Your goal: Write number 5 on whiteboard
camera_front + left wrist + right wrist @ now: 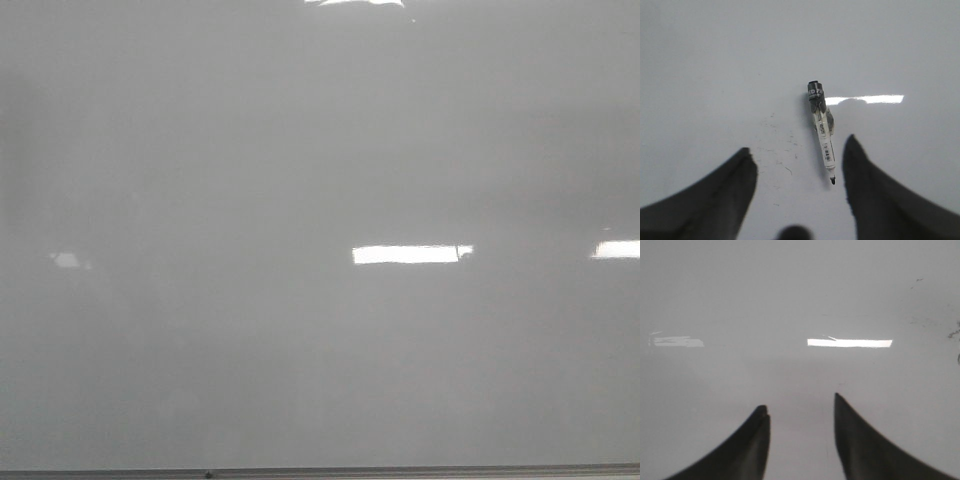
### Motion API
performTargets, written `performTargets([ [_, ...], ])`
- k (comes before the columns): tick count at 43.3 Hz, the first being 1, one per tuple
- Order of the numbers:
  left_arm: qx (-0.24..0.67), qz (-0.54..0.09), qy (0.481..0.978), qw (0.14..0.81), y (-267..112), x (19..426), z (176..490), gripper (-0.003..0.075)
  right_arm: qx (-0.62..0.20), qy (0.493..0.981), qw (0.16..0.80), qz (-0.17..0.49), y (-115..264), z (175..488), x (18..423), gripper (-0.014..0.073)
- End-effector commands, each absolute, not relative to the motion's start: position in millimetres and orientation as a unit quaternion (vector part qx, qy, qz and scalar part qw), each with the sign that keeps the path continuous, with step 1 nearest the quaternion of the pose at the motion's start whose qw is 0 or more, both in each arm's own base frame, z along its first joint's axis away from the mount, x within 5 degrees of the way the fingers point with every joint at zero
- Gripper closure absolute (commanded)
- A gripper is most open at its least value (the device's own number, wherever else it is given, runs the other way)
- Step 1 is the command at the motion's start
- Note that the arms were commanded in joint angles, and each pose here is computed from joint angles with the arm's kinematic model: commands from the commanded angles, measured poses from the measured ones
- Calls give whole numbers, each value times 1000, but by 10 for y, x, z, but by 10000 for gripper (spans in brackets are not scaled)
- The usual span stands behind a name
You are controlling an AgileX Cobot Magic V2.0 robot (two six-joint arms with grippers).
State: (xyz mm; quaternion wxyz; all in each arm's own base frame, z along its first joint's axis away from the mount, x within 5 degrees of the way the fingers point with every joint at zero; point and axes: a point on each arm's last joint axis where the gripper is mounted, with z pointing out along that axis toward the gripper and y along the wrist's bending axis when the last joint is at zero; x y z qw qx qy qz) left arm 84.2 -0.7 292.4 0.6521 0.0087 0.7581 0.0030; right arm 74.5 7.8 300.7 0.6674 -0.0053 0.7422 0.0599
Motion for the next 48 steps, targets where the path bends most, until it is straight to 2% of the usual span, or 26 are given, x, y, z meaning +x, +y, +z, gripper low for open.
performTargets([
  [1,2,2,724,690,-1,860,3094,109,-2,706,706,56,65,3186,757,30],
  [4,2,3,720,694,0,866,3095,99,-2,706,706,56,65,3183,758,-14],
  [8,1,0,723,691,-1,904,3092,103,-2,706,706,56,65,3183,758,-16],
  [12,-8,-12,749,662,-5,1039,3073,103,-1,705,707,56,65,3185,758,-16],
  [22,-34,-46,824,563,-32,1651,2994,103,-1,704,708,56,64,3188,758,-16],
  [29,-25,-66,855,515,-145,2098,2884,103,-1,704,708,56,64,3188,758,-16],
  [39,-26,-66,845,530,-248,2591,2727,103,-1,704,708,56,64,3188,758,-16],
  [48,-52,-63,832,549,-231,2775,2599,103,-1,704,708,56,64,3188,758,-16],
])
